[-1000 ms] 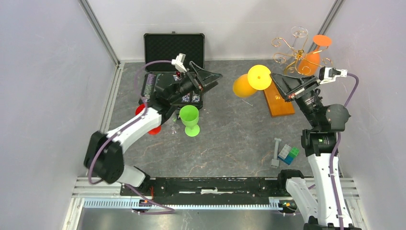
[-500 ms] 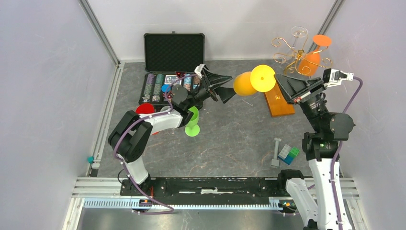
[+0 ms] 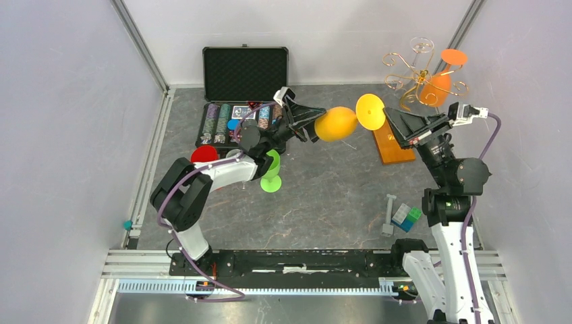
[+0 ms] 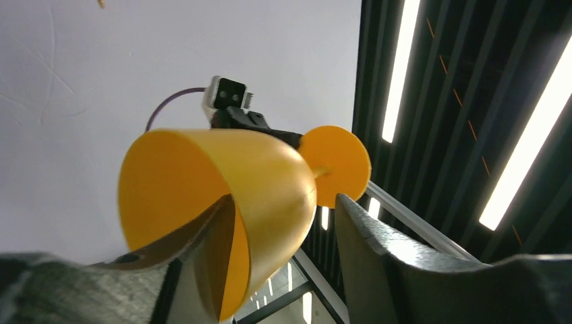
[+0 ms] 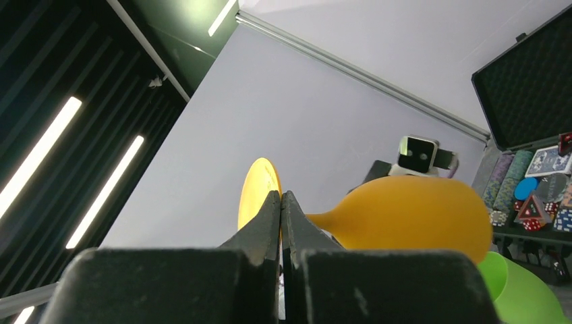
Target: Take the wine glass off the wine glass rack
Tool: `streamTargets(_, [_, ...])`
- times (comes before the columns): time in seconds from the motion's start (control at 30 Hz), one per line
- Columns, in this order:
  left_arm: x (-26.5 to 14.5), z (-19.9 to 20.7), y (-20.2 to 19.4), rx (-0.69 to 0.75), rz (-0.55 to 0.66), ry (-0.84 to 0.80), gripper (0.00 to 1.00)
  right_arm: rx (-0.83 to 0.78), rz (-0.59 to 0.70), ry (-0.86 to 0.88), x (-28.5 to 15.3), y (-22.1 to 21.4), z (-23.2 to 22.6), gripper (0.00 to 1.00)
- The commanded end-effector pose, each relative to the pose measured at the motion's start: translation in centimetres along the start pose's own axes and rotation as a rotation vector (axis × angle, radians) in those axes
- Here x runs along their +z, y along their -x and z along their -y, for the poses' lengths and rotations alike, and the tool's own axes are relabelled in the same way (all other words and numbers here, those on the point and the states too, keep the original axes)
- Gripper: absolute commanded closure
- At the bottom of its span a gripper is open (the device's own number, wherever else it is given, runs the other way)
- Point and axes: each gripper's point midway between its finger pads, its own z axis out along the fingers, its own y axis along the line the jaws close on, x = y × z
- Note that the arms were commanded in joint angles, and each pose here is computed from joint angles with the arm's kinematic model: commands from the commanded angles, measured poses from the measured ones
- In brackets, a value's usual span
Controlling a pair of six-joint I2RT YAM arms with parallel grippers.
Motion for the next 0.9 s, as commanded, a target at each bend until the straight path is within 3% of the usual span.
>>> streamTargets(0.0, [0.6, 6.8, -3.3, 0.096, -0.095, -0.167, 0.43, 0.035, 0.027, -0.027, -0.4, 0.2, 1.6, 1.00])
streamTargets(0.37, [0.0, 7.8, -4.3, 0.140, -0.098, -0.146, 0.73, 0.130, 0.107, -0.093, -0.9, 1.1, 6.0, 1.00])
streamTargets(0.63, [-0.6, 6.9, -4.3, 0.171, -0.086, -0.093, 0.68, 0.088, 0.144, -0.088, -0.5, 2.0, 5.7, 1.00])
streamTargets(0.87, [-1.0, 5.4, -3.8, 0.302, -0.060, 0.040, 0.87, -0.066, 0.173, -0.184, -0.2, 2.9, 6.5, 0.99])
